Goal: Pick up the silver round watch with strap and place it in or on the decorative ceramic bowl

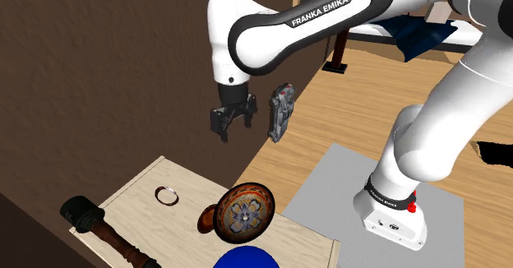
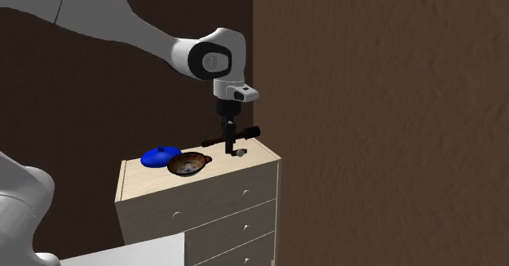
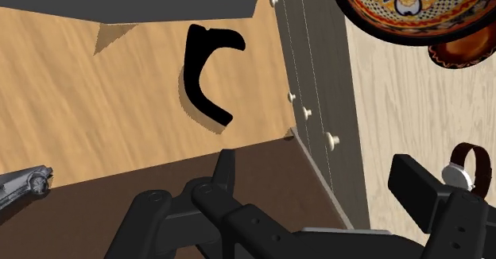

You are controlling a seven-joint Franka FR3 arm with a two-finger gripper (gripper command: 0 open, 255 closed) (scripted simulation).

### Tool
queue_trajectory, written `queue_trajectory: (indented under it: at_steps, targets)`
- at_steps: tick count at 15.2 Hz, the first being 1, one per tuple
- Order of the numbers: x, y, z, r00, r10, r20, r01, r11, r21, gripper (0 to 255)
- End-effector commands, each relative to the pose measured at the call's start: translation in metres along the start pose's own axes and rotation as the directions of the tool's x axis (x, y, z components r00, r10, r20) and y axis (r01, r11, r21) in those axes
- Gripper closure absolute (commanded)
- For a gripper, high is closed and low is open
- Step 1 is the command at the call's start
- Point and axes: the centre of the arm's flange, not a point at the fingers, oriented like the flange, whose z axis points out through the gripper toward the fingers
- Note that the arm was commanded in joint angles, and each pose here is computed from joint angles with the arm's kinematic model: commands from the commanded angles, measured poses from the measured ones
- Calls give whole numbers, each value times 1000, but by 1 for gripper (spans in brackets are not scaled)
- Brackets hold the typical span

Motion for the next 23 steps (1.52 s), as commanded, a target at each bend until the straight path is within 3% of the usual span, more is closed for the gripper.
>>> queue_trajectory:
  at_steps: [1,15,23]
  targets:
    - [9,-24,10,1000,-2,2,2,1000,6,0]
    - [59,-181,84,1000,-16,14,16,999,39,0]
    - [59,-184,125,1000,-16,14,16,999,40,0]
